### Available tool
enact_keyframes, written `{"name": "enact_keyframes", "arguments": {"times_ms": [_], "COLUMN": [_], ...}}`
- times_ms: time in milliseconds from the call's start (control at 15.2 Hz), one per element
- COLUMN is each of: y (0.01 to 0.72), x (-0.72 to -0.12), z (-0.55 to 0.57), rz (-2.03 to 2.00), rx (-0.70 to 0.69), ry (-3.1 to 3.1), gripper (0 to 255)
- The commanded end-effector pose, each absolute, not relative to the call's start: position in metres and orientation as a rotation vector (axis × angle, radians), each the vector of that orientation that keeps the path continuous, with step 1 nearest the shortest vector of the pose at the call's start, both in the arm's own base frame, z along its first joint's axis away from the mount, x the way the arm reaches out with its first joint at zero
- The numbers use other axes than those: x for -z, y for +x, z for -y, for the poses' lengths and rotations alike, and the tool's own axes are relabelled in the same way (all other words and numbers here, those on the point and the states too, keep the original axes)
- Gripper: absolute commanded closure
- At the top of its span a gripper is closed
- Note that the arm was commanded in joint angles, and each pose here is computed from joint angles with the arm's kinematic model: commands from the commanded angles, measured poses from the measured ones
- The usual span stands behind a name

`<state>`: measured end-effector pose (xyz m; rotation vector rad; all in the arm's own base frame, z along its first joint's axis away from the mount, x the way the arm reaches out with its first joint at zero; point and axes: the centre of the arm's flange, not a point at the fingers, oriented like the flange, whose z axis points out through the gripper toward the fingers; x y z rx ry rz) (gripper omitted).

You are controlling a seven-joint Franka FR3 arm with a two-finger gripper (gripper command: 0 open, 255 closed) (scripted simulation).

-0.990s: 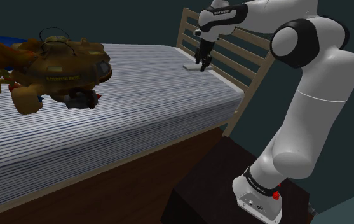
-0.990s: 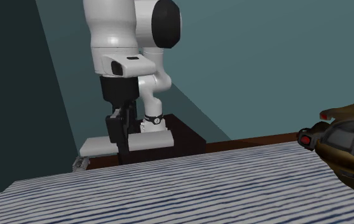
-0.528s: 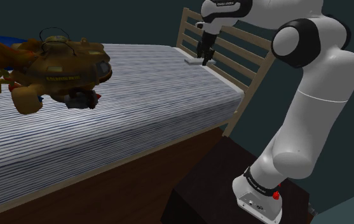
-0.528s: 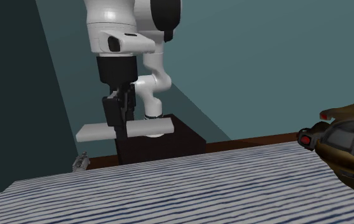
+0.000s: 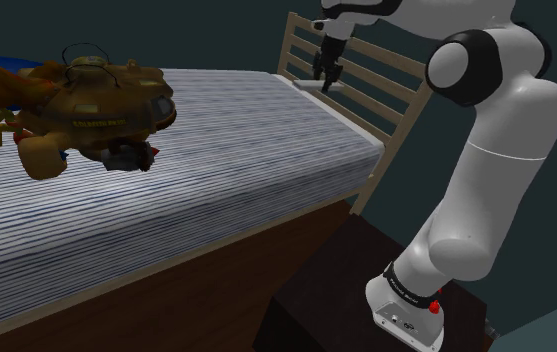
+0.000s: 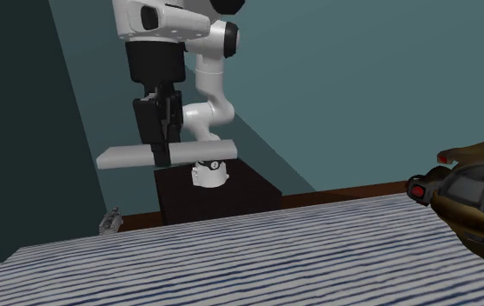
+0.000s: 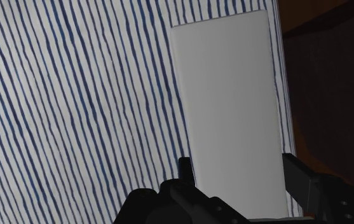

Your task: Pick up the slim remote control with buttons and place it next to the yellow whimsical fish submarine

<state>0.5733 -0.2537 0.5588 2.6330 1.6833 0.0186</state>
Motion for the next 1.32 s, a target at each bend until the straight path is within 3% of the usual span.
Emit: {"name": "enact_keyframes", "arguments": {"times_ms": [0,1254], "y": [0.574,0.574], "x": [-0.569,-0.669], "z": [0.253,0.253], "rz": [-1.683,-1.683], "rx": [-0.018,-0.018], "ry": [2.633,2.633], "gripper": [255,255]}}
